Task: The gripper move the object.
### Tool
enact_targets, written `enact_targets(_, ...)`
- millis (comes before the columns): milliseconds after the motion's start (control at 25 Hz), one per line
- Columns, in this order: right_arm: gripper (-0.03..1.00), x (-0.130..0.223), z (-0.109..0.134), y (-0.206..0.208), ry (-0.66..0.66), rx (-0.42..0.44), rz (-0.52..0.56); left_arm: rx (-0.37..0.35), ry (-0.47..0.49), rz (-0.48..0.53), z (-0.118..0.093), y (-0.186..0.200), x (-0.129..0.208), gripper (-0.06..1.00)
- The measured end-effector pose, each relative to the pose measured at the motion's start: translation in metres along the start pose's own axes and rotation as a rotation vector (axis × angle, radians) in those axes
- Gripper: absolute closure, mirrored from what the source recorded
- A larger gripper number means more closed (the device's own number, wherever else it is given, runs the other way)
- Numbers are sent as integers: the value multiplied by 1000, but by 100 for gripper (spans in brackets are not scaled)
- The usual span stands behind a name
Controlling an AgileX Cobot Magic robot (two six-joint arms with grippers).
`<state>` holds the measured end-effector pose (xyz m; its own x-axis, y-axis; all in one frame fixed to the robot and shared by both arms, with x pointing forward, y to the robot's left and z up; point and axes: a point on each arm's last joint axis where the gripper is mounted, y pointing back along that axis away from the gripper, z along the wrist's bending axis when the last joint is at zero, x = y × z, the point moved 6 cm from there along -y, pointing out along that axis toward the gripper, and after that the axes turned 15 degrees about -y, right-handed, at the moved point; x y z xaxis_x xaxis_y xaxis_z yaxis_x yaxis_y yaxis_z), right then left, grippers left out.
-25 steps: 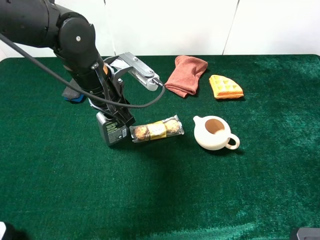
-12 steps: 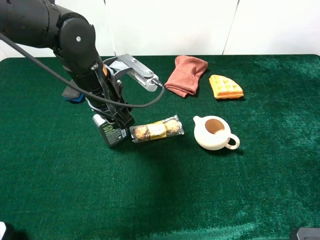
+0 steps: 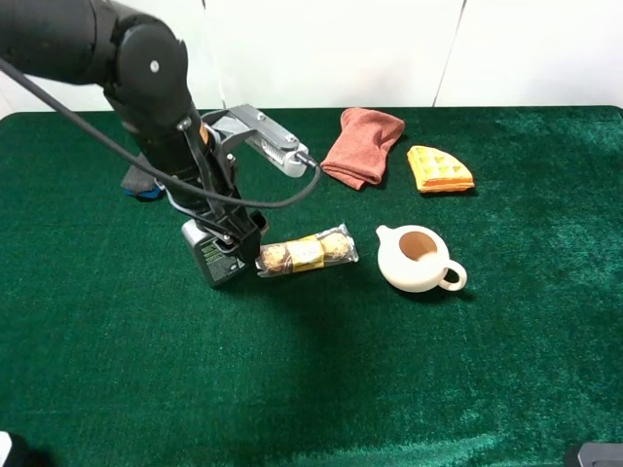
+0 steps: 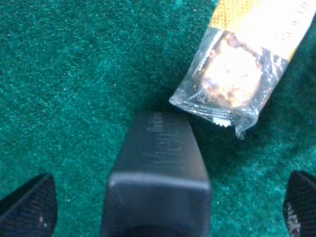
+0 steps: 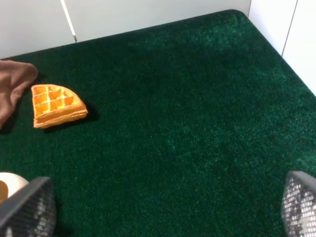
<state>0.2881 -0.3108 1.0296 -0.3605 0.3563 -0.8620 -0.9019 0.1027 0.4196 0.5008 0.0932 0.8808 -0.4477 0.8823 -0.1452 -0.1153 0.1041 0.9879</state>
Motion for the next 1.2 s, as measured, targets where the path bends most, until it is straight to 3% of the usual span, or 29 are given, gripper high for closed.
enact_targets(200,27,0,0,0,0,0,0,8,6,16,2,19,-5,2)
enact_targets(480,27,0,0,0,0,-1,0,-19,33,-39,2,61,-5,2)
enact_targets(920,27,0,0,0,0,-1,0,-97,120,36,-1,121,38,2)
enact_targets(1200,27,0,0,0,0,-1,0,-120,160,12,-10,158,61,2)
